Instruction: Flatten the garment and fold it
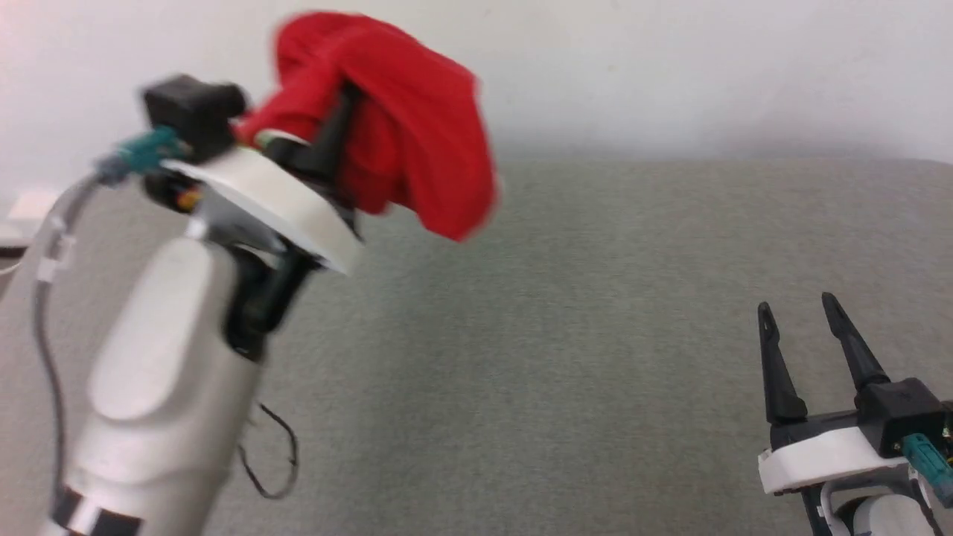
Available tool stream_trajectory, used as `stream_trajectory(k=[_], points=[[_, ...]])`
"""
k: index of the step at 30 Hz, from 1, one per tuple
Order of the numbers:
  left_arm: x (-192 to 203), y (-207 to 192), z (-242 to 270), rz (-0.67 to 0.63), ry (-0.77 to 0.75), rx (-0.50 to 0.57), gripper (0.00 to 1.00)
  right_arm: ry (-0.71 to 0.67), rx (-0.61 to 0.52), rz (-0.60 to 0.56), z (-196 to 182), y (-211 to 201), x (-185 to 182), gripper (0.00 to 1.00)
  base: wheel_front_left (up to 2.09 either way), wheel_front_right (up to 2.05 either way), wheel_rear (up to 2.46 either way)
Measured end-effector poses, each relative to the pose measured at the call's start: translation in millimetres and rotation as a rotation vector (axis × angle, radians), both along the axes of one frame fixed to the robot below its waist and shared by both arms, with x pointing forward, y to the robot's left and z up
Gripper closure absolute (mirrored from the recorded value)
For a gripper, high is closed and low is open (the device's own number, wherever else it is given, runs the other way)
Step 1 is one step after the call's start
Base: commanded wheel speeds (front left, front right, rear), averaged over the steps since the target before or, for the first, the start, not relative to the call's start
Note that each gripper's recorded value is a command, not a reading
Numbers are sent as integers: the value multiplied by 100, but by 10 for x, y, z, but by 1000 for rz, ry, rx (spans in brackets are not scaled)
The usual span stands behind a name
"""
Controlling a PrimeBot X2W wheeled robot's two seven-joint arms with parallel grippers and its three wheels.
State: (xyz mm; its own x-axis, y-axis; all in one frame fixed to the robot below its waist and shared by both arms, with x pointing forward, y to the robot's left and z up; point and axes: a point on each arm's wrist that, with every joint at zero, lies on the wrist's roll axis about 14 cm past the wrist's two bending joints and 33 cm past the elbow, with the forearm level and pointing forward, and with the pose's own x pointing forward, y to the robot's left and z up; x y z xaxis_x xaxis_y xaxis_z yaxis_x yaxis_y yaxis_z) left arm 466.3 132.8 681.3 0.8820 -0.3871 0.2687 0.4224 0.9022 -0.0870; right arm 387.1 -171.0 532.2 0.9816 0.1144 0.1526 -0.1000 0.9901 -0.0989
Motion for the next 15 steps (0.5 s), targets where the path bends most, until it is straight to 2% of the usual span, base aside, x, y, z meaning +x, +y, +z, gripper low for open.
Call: stream_trajectory(k=[9,12,15], points=[[-204,-1490,-623,-343,169,-56,100,-11,32,-127,47,-418,-261,0,0,0,0],[-226,-1787,-1028,-401,275,-24,100,5,41,-176,-6,-573,-329,0,0,0,0],[-212,-1885,-1572,-415,411,33,100,34,47,-211,-95,-679,-354,0,0,0,0]])
